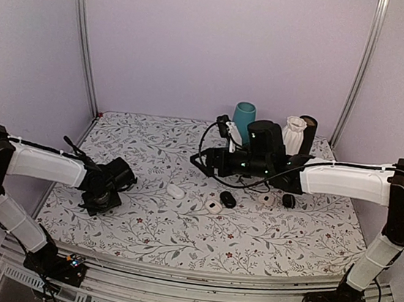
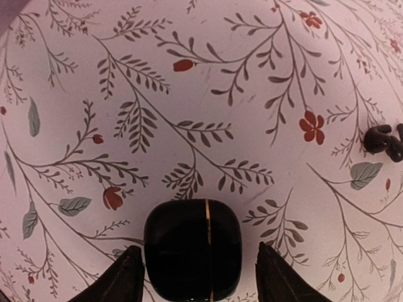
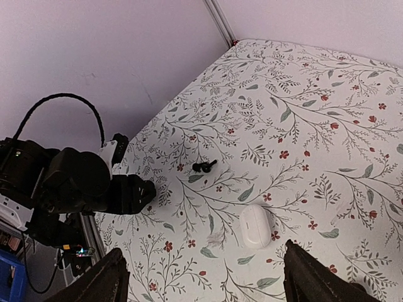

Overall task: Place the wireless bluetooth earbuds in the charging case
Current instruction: Pick up the charging case from the center of the board, then pass from the left arm to the right

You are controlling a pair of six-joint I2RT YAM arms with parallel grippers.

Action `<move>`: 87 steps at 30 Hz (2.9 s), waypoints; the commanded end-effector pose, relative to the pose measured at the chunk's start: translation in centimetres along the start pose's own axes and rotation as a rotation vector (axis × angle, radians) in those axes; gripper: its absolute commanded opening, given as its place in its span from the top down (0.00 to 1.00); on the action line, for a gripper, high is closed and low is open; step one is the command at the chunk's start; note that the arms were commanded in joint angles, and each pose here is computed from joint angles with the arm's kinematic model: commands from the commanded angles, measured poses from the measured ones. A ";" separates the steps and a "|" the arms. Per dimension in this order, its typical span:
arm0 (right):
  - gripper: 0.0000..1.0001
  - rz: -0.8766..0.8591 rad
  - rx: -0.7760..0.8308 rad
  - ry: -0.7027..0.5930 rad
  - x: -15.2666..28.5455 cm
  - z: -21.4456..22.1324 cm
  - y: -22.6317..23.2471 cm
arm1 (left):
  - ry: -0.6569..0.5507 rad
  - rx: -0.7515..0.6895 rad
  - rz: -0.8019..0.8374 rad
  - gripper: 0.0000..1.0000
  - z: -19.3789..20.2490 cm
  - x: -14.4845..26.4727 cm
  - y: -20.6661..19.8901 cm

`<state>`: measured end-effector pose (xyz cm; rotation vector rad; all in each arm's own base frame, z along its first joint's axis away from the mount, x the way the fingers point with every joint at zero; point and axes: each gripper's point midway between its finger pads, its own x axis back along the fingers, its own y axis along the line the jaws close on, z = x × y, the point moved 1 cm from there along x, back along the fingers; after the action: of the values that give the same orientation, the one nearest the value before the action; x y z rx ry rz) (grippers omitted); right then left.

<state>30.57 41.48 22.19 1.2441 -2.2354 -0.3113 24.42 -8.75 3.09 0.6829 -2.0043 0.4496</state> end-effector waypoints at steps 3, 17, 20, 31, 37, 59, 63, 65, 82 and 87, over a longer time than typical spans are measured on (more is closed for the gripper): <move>0.15 -0.034 0.014 -0.040 0.8 -1.1 1.1 | -0.017 -0.046 -0.023 0.50 0.3 -0.2 -0.3; 0.15 -0.143 0.024 -0.042 1.4 -0.7 2.8 | -0.125 -0.218 0.480 0.77 -2.3 6.5 -9.7; 0.15 -0.180 0.060 -0.047 1.9 -0.7 3.5 | -0.152 -0.251 0.680 0.77 -2.7 9.6 -11.8; 0.15 -0.374 0.321 -0.257 8.2 -2.3 7.9 | -0.199 -0.411 1.370 0.75 -2.8 23.8 -16.1; 0.16 -0.501 0.431 -0.292 9.9 -2.7 10.6 | -0.126 -0.534 1.698 0.77 -0.9 30.1 -16.5; 0.14 -0.586 0.757 -0.300 9.5 0.3 15.3 | 0.313 -0.745 2.043 0.85 4.7 34.2 -15.2; 0.14 -0.634 0.797 -0.296 9.6 0.8 15.5 | 0.362 -0.771 2.051 0.86 5.5 34.3 -15.1; 0.14 -0.670 0.789 -0.287 9.7 0.8 15.6 | 0.383 -0.784 2.059 0.87 6.0 34.4 -14.9; 0.18 -0.255 0.598 -0.567 10.1 -3.6 12.1 | 0.142 -0.469 1.904 0.87 1.3 33.8 -17.8; 0.18 -0.065 0.515 -0.647 9.0 -4.6 11.1 | 0.013 -0.281 1.821 0.85 -2.0 33.3 -18.4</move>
<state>19.15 40.98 32.37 1.9786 -2.6957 -0.0092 21.28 -32.68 31.35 -1.6519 -1.8938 0.9216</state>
